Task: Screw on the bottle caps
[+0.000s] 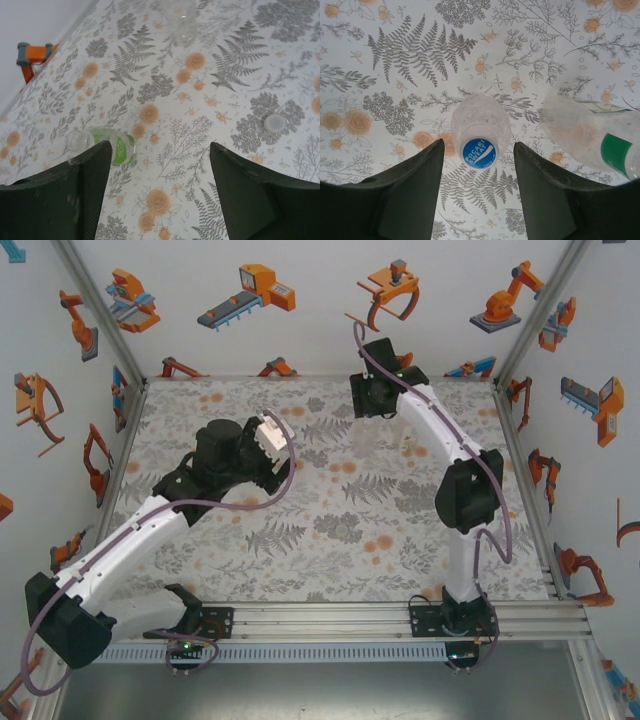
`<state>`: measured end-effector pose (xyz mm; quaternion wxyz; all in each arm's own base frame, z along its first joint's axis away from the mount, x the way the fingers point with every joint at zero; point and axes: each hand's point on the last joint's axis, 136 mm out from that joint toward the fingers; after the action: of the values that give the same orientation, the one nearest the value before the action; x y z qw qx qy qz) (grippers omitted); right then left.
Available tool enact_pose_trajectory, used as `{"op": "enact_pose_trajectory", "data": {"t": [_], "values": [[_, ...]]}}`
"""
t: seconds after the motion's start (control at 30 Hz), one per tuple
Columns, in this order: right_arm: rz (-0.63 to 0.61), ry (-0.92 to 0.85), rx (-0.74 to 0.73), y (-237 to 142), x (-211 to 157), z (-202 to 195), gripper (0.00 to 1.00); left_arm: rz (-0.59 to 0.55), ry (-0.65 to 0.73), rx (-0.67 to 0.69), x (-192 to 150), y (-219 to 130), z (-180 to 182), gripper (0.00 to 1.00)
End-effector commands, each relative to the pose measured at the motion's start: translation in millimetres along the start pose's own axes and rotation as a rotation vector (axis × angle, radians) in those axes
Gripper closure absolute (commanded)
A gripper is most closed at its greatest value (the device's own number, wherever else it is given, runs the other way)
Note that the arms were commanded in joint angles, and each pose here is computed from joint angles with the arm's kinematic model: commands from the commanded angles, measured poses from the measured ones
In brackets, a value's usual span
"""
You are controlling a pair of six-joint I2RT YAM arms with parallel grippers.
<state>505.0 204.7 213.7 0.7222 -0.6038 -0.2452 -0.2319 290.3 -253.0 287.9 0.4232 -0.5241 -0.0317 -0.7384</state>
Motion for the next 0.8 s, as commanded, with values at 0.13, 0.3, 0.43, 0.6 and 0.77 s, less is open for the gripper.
{"op": "enact_pose_trajectory", "data": {"t": [0.13,0.3,0.43,0.6,0.77], "values": [[-0.105,-0.007,0.245,-66,25,37,0.45,0.068,-0.186,0.196,-10,-6,47,0.26],[-0.165,-0.027,0.455,-76,8,77,0.41,0.154,-0.378,0.251,-36,-19,77,0.28],[-0.218,-0.051,0.594,-77,-16,106,0.28,0.148,-0.413,0.27,-47,-29,85,0.28],[-0.309,-0.112,0.692,-75,-44,136,0.17,0.15,-0.413,0.292,-52,-41,91,0.27],[-0.449,-0.185,0.742,-69,-71,168,0.16,0.153,-0.411,0.293,-57,-49,91,0.25]]}}
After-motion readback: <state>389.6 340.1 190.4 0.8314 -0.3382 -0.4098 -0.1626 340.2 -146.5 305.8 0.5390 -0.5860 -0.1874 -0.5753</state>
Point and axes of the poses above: each hand's point on the last joint's axis, 136 mm out from that joint toward the fingers, its own y axis out along the fingers, its own z axis along the line the jaws close on, x = y × z, and after that the axes turned 12 degrees about y, right-handed
